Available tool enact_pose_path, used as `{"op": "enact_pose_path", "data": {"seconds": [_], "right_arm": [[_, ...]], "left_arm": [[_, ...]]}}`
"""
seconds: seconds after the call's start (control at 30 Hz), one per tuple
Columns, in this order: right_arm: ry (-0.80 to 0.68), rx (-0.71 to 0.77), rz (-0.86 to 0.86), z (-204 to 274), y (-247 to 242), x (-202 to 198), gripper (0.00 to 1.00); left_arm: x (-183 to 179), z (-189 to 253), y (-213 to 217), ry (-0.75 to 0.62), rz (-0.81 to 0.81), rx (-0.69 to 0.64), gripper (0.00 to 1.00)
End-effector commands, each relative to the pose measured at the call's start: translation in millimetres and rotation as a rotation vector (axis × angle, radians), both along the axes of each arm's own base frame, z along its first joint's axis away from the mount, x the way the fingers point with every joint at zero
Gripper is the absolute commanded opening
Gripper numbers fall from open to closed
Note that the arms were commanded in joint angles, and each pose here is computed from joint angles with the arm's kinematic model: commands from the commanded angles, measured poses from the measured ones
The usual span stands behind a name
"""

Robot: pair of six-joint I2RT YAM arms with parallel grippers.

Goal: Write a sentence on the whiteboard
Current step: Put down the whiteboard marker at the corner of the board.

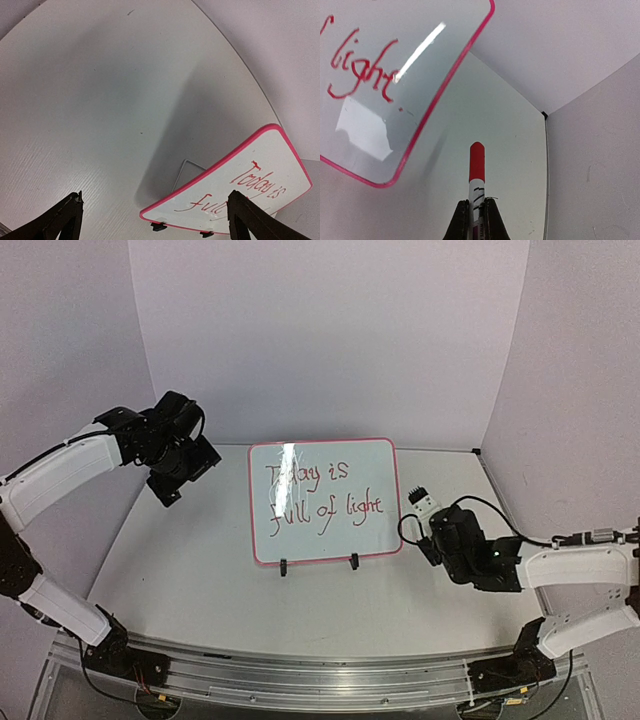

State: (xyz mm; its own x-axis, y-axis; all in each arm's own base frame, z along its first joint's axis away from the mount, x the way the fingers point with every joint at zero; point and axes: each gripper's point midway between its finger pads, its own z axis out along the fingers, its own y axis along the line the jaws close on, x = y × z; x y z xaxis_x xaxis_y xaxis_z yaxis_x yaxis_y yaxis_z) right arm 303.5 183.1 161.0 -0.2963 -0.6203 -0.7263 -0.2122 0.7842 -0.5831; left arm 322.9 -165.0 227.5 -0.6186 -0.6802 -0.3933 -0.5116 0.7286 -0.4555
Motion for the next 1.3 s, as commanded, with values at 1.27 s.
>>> {"op": "enact_pose_path", "data": {"seconds": [1.27], "right_arm": [[0.272,0.664,-0.66,-140.4,-115.7,-39.1,0.12]], "left_arm": [[-20.5,-18.7,32.2,-0.014,0.014,0.028,1.0]]}}
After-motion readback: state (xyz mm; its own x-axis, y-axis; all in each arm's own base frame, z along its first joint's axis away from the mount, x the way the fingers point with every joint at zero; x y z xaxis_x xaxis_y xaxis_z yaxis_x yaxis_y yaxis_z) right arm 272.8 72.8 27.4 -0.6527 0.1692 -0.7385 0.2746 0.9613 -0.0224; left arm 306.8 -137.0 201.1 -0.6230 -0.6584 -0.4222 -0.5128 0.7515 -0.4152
